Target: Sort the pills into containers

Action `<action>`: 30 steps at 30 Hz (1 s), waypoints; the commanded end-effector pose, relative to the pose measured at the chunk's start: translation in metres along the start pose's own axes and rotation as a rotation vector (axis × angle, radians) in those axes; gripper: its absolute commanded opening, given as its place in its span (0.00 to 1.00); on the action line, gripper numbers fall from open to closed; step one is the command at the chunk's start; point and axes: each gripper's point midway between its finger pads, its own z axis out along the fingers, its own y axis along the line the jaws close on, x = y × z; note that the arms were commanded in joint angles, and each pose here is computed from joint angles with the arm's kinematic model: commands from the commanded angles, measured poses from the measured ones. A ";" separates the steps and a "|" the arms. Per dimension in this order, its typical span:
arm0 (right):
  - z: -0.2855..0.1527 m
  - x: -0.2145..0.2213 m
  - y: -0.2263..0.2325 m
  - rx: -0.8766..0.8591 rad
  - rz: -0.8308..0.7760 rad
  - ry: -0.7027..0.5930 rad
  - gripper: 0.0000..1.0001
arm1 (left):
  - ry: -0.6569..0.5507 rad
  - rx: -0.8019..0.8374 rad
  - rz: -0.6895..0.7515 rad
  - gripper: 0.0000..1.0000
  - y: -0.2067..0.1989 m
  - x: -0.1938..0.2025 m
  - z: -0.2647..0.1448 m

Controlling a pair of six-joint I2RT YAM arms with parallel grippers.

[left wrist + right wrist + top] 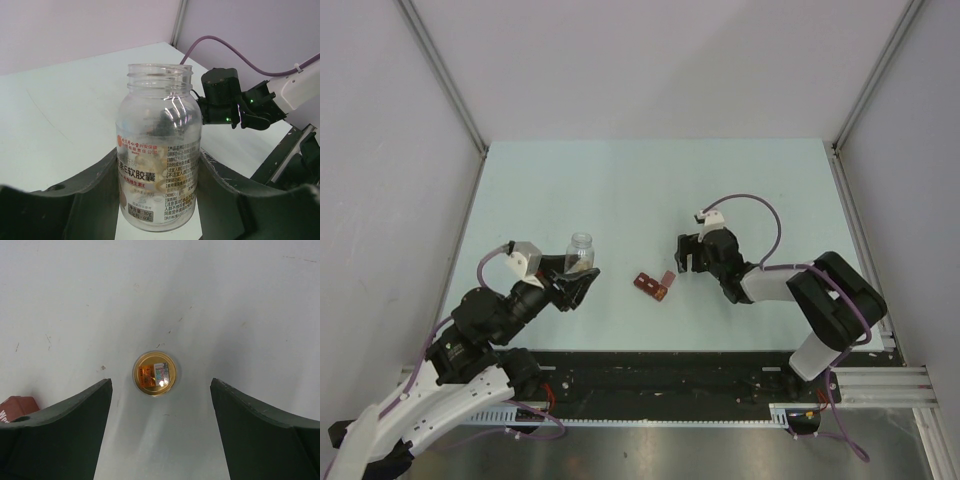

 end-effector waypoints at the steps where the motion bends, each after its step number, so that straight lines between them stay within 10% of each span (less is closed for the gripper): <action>1: 0.009 -0.016 0.005 0.007 0.009 -0.027 0.84 | -0.030 -0.008 0.014 0.00 0.002 -0.008 -0.002; 30: 0.027 0.004 0.002 0.107 -0.084 0.070 0.66 | -0.020 -0.023 0.019 0.00 0.005 -0.007 -0.004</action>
